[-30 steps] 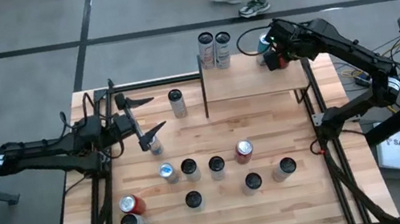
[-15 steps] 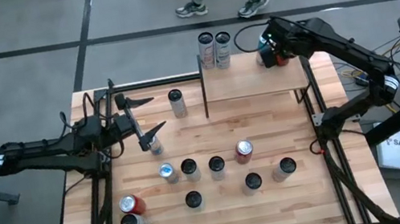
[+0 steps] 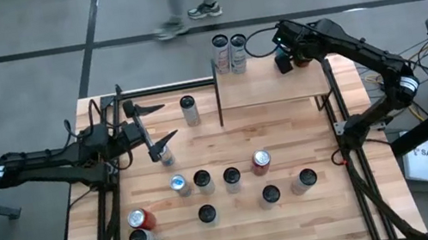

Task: Place canned beverage on shelf
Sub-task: Put the top red black soda can on the shelf, then put the bottom blue soda can on the shelf aligned with the blue soda can

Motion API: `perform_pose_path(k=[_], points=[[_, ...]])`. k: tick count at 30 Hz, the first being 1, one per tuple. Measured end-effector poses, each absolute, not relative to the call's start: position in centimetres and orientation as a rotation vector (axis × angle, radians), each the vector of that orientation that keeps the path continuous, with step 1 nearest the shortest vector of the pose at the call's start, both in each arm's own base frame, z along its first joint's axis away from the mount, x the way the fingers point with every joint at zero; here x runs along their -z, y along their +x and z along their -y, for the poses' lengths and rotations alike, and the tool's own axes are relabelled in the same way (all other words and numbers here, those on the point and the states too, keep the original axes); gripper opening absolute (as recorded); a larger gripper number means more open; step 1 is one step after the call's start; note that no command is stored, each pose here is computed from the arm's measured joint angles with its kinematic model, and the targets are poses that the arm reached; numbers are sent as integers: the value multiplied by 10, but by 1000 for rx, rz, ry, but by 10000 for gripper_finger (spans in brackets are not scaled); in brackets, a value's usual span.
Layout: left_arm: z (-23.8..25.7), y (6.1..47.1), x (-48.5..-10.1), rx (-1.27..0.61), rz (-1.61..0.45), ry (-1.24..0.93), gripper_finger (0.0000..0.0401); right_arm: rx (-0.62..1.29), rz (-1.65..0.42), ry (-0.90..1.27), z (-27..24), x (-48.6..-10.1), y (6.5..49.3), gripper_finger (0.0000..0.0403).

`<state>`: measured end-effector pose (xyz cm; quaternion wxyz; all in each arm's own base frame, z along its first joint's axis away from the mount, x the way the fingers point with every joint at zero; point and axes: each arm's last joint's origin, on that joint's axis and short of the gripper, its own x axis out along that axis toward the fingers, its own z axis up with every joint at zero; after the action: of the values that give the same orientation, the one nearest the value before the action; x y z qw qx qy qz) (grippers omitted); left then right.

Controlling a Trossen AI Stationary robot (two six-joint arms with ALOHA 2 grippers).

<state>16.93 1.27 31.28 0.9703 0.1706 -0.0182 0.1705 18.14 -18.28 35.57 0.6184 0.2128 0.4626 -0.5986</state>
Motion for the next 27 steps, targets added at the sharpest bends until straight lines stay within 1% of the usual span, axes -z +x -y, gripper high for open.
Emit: perform_pose_path(k=[4,10,18,21,27], points=[[-13,169,-313,-344,37,345,370,1375,-1052,488,182,-359,181,12],[-13,169,-313,-345,37,344,370,1332,-989,493,174,-375,182,12],[-13,170,-310,-339,14,329,370,1205,-920,438,139,-390,195,12],[-13,170,-306,-330,-21,284,370,1142,-912,399,122,-393,202,12],[-13,169,-292,-321,-135,121,370,1005,-875,324,94,-396,219,12]])
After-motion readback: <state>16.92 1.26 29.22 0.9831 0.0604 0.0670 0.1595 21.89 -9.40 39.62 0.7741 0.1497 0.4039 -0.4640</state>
